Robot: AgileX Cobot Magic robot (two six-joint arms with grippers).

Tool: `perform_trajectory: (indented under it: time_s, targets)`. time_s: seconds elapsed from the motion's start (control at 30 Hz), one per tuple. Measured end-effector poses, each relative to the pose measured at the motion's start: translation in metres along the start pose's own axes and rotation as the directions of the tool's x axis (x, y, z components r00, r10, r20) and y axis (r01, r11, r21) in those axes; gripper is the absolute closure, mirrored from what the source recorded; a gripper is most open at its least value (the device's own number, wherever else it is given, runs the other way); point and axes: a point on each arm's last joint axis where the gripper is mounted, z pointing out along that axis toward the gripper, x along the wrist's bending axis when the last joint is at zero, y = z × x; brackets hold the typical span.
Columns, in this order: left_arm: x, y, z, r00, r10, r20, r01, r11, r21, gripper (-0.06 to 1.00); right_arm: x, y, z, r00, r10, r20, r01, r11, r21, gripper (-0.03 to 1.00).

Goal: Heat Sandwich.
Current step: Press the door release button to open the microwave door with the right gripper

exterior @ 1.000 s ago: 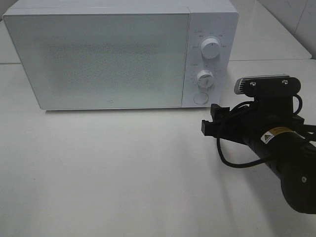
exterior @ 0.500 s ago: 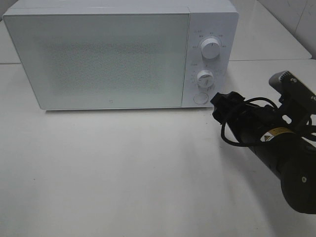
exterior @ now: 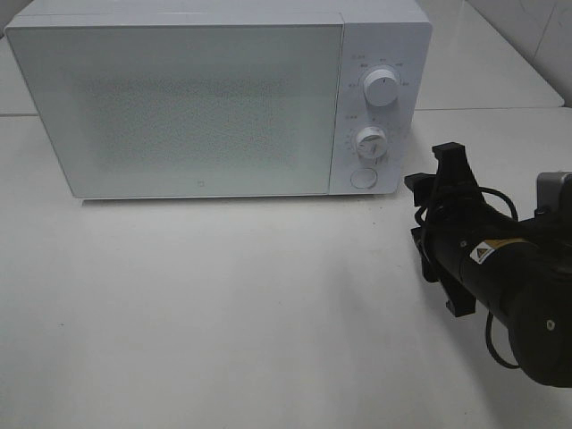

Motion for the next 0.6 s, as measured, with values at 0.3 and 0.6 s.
perform_trajectory:
  time_s: [0.3, 0.6]
  targets:
    - [0.0000, 0.0000, 0.0000, 1.000, 0.000, 0.000, 0.000, 1.000, 0.000, -0.03, -0.0005, -0.0002, 0.0000, 1.000, 0.019, 0.006, -0.019, 1.000, 0.002, 0.90]
    - [0.0000, 0.0000, 0.0000, 1.000, 0.000, 0.000, 0.000, 1.000, 0.000, -0.03, -0.0010, -0.0002, 0.0000, 0.998, 0.065, 0.011, -0.065, 0.998, 0.001, 0.96]
